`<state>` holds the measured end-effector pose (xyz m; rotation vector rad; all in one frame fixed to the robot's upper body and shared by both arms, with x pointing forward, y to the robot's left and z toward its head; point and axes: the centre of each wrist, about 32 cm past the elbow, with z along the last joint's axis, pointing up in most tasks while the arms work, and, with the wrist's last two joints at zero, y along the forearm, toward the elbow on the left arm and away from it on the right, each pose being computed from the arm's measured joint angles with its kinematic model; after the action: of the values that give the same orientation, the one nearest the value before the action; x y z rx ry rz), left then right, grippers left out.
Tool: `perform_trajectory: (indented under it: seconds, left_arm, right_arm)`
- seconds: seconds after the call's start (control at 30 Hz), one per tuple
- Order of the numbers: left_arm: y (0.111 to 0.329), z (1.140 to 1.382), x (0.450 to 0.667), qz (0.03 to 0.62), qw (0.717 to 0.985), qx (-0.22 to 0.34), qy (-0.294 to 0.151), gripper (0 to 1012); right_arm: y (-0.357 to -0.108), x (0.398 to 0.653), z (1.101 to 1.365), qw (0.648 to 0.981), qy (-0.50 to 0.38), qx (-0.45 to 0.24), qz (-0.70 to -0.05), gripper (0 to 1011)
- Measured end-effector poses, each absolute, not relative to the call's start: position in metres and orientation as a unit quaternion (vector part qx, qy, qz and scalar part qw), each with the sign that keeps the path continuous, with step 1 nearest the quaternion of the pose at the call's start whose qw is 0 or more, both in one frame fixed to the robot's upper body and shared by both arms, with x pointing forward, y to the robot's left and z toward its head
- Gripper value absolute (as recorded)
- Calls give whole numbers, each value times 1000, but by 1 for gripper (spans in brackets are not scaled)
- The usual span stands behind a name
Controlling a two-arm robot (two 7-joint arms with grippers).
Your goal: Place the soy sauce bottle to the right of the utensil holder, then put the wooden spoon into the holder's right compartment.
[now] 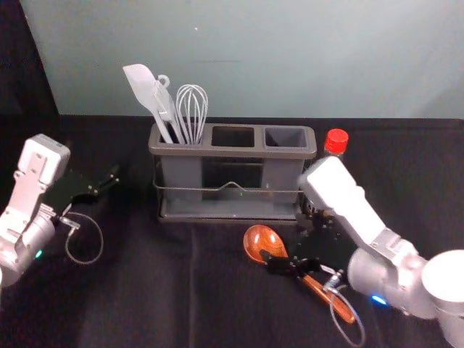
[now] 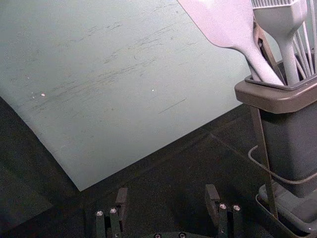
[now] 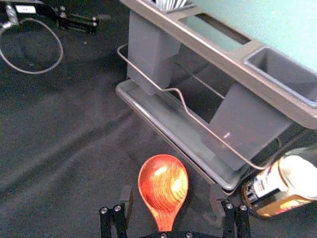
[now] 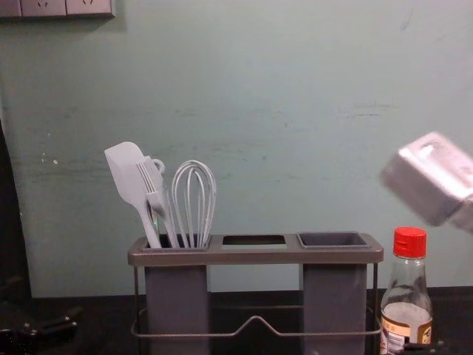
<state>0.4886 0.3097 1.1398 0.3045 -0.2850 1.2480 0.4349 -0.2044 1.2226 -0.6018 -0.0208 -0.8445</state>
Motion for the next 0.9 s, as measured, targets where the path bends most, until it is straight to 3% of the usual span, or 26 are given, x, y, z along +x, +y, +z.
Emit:
perform_trajectory:
  seconds: [0.37,0.9]
  left_arm:
    - [310,1140,489,580,791,141,-132,1000]
    - [310,1140,489,580,791,141,-132,1000]
  right_arm:
    - [-176,454,1218,855,13,-333,-397,1004]
    - [-163,470,1217,851,42,-347,-392,1004]
